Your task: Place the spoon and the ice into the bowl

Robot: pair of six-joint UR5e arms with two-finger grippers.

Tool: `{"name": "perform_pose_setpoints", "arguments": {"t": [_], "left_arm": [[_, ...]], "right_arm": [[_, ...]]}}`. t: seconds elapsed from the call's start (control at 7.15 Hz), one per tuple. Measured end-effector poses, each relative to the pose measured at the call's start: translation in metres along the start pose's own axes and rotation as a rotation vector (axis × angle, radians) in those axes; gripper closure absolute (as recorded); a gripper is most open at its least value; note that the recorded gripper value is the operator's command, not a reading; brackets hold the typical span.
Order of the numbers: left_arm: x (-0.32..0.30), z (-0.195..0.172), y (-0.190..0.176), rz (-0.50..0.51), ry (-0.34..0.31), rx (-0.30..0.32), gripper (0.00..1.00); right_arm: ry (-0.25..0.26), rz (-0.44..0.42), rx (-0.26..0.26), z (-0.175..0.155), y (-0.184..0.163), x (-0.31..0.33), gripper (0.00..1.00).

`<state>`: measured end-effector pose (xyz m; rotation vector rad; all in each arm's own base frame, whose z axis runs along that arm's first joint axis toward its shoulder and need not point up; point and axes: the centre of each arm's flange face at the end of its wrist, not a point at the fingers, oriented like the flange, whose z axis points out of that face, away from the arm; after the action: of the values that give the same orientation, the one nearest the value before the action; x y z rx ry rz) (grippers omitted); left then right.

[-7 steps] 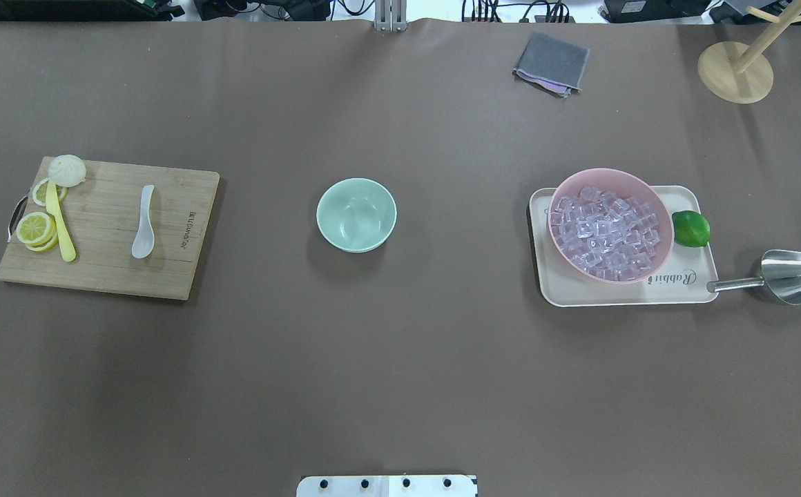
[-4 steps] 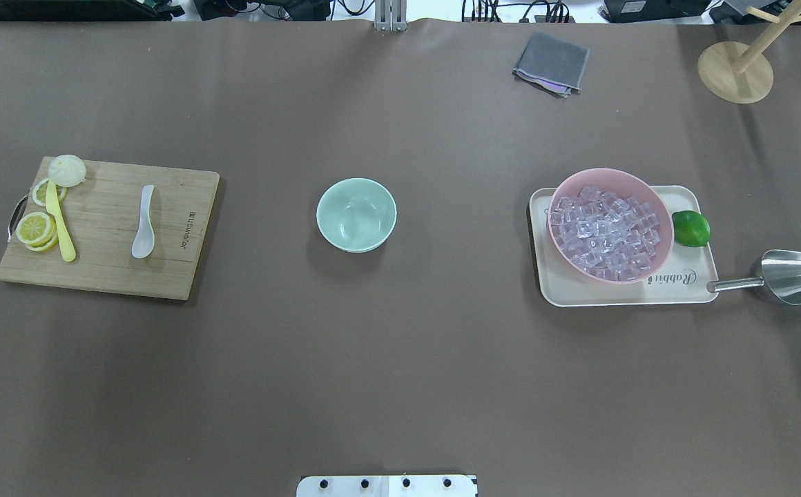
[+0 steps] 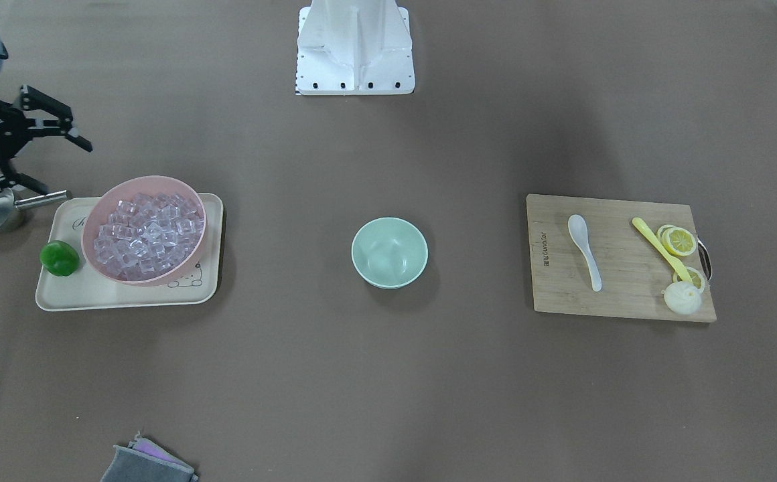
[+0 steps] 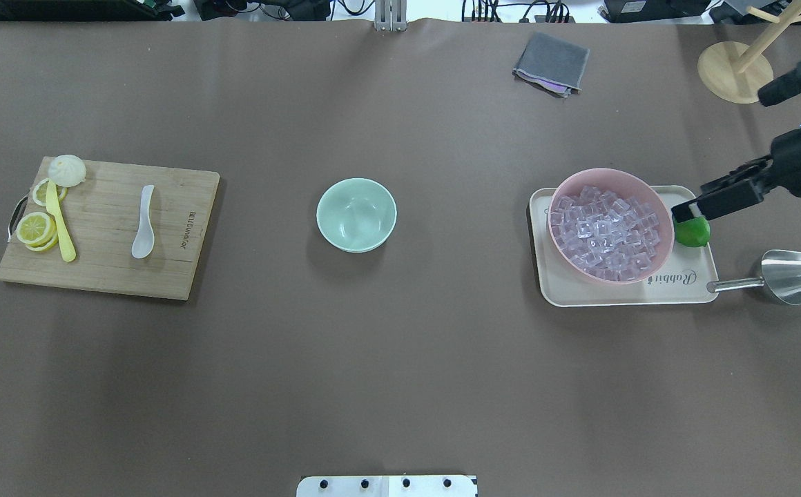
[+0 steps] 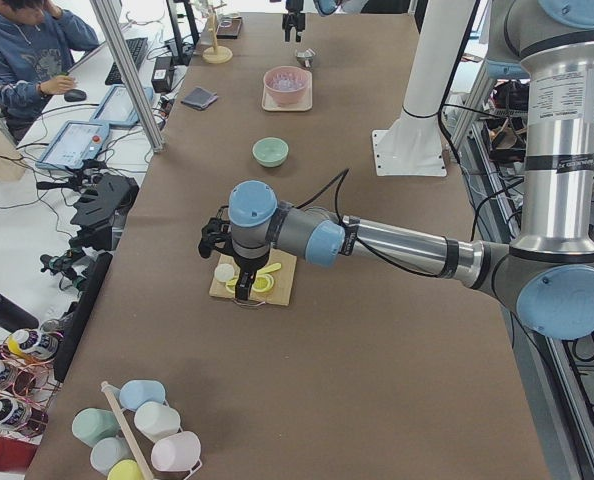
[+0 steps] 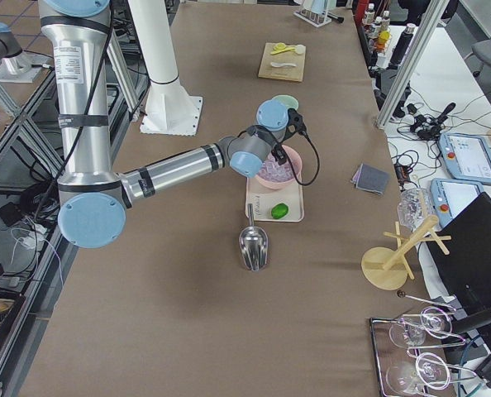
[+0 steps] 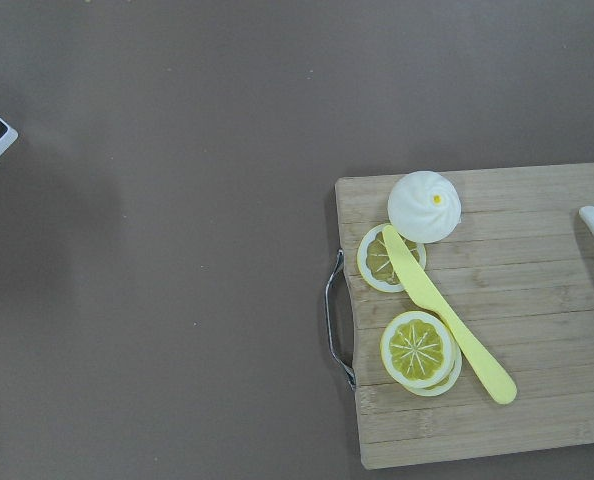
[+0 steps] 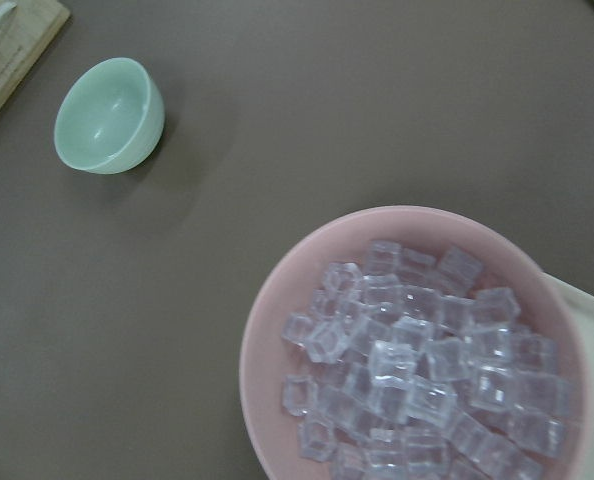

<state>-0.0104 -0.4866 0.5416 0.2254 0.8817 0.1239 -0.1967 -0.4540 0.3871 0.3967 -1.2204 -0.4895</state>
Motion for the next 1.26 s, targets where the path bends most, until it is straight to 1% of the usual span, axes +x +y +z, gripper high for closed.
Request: {"name": "perform_pose_setpoints", "arguments": {"t": [0.14, 0.28, 0.42, 0.56, 0.7, 0.84, 0.98, 1.12, 1.26], "left_arm": [[0.007, 0.006, -0.007, 0.016, 0.005, -0.008, 0.03], [0.019, 0.017, -0.021, 0.011, 0.010, -0.022, 0.03], [0.043, 0.037, -0.039, -0.010, 0.020, -0.048, 0.03], [0.073, 0.059, -0.056, -0.020, 0.033, -0.078, 0.03], [0.103, 0.078, -0.069, -0.027, 0.036, -0.099, 0.03], [0.132, 0.097, -0.077, -0.027, 0.017, -0.108, 0.03], [0.155, 0.116, -0.079, -0.024, -0.001, -0.111, 0.03], [0.171, 0.135, -0.081, -0.025, -0.007, -0.113, 0.03], [0.178, 0.151, -0.084, -0.024, -0.009, -0.114, 0.03]], "right_arm": [[-0.004, -0.012, -0.017, 0.017, -0.002, -0.007, 0.01], [0.036, -0.017, -0.012, 0.032, -0.004, -0.006, 0.02], [0.104, -0.028, 0.010, 0.047, -0.007, -0.003, 0.04], [0.154, -0.039, 0.028, 0.058, -0.010, -0.003, 0.12], [0.189, -0.043, 0.038, 0.065, -0.015, -0.003, 0.14], [0.225, -0.042, 0.045, 0.071, -0.022, -0.005, 0.15], [0.248, -0.041, 0.039, 0.079, -0.025, -0.006, 0.15], [0.259, -0.038, 0.025, 0.091, -0.027, -0.004, 0.16], [0.264, -0.036, 0.012, 0.104, -0.029, -0.003, 0.20]]}}
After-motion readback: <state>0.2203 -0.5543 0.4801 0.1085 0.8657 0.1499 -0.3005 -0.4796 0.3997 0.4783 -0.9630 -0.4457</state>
